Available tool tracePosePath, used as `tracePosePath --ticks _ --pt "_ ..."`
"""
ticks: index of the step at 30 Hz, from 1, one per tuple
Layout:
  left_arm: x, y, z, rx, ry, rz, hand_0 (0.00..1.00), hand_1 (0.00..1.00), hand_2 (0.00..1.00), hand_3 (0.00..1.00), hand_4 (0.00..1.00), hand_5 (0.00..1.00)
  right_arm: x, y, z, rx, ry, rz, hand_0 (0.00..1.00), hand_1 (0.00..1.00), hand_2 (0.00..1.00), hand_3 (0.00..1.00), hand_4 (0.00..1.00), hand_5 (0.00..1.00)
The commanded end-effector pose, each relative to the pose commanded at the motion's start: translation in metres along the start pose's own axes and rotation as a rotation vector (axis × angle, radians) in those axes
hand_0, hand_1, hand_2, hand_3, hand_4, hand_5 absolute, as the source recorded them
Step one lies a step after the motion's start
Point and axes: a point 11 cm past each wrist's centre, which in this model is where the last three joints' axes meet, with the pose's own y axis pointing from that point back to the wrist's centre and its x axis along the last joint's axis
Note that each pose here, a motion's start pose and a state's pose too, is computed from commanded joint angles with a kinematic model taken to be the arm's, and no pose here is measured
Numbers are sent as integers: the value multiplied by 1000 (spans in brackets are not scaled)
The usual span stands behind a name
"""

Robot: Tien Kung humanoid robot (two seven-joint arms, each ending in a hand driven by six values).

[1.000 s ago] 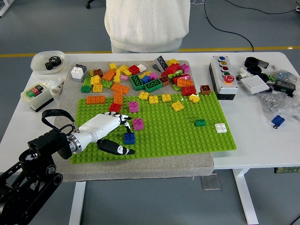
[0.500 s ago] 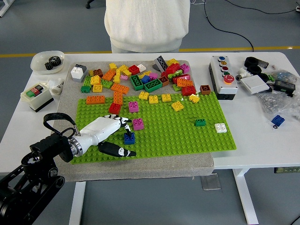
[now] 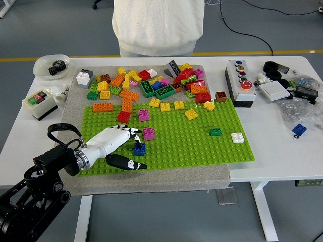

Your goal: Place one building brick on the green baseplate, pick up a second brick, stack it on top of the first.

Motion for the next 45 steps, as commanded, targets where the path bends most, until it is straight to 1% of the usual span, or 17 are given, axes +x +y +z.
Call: tracePosePath --ticks 10,20,26,31,35,45 --pt "-4 0 -4 13 10 -7 948 786 925 602 998 689 -1 0 1 -2 4 -1 742 646 716 606 830 405" --pt "-4 1 -7 25 15 -7 948 786 924 602 998 687 -1 0 1 -1 4 0 742 646 716 606 830 404" --pt "-9 1 -8 31 16 -25 949 785 922 602 998 685 -1 0 1 0 4 -1 742 646 715 605 830 405" --pt "-9 1 -8 32 15 -32 949 785 921 602 998 683 -1 0 1 -3 4 0 742 646 716 606 830 404" --pt "-5 2 -6 24 10 -26 950 783 915 600 998 683 0 0 1 -2 2 0 742 645 716 606 830 404" --pt "23 5 0 1 -4 62 949 780 896 601 998 676 0 0 0 -1 -2 0 742 646 716 606 829 404"
